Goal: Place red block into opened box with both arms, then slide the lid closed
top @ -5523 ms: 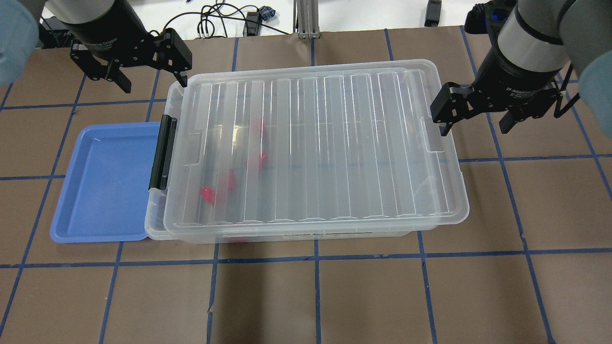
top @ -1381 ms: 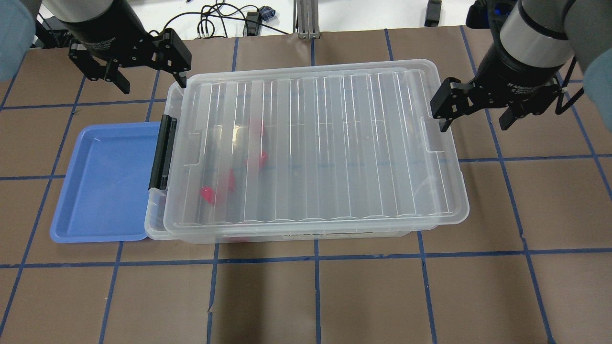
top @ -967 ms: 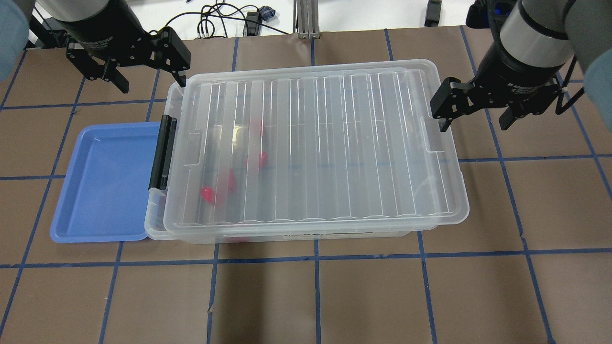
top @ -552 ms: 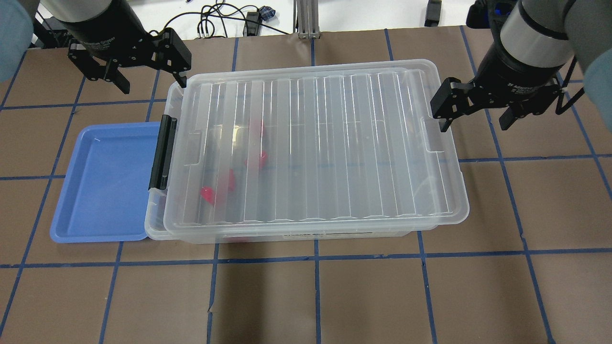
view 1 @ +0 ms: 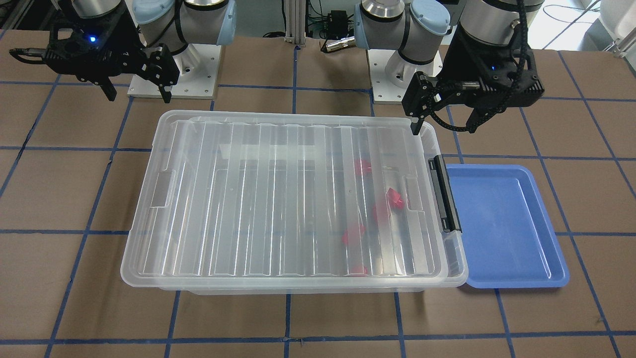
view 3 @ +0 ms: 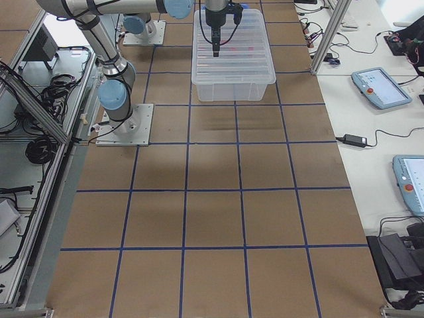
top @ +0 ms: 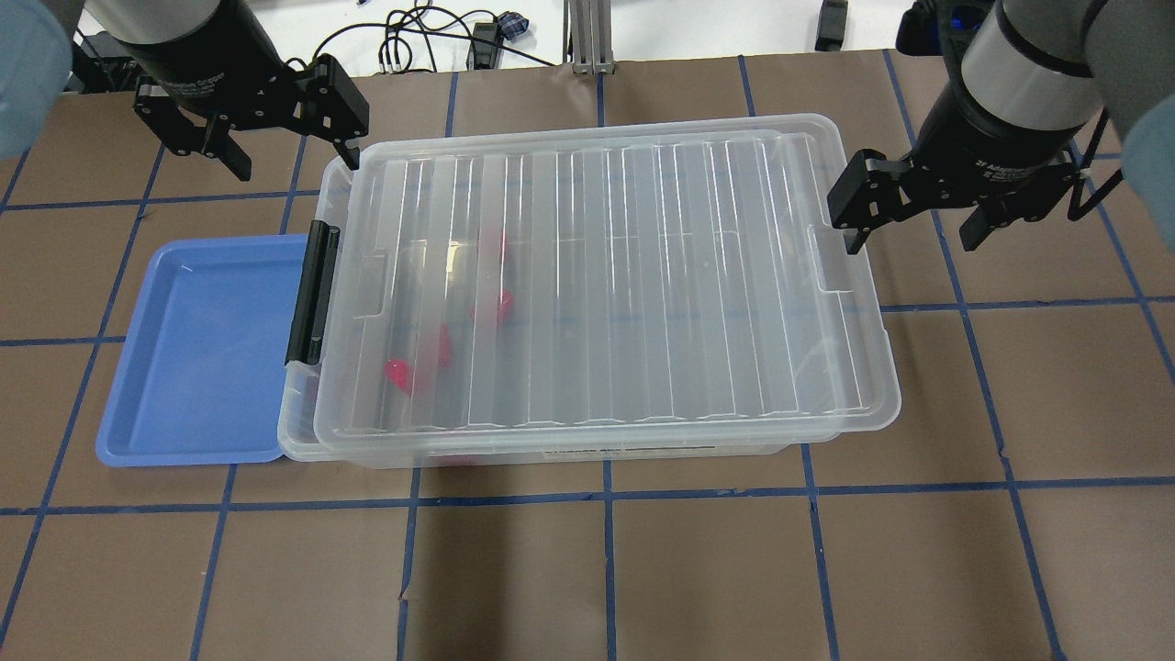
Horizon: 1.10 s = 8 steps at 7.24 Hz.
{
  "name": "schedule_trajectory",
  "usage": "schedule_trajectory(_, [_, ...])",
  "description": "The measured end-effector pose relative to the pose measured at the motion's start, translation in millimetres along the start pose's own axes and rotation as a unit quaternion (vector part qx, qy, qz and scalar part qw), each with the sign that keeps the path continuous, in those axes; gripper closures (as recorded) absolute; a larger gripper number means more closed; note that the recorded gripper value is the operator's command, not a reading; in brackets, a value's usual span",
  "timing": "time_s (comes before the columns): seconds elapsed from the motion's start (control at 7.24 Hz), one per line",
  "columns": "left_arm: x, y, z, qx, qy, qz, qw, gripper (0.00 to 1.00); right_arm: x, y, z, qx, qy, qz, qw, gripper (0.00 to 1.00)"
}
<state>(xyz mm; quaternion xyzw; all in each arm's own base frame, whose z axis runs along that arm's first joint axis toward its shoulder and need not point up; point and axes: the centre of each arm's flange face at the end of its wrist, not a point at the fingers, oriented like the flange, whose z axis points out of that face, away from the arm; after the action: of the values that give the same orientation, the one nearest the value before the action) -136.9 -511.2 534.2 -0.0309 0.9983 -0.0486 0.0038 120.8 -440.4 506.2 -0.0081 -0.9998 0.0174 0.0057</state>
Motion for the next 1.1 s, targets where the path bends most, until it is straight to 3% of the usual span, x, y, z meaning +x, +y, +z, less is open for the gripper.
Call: schedule_trajectory(1.1, [-0.4, 3.4, -1.5, 0.001, -0.001, 0.002, 1.0, 0.0, -0.3, -0.4, -0.3, 0.0, -0.001, 0.0, 1.0, 0.0])
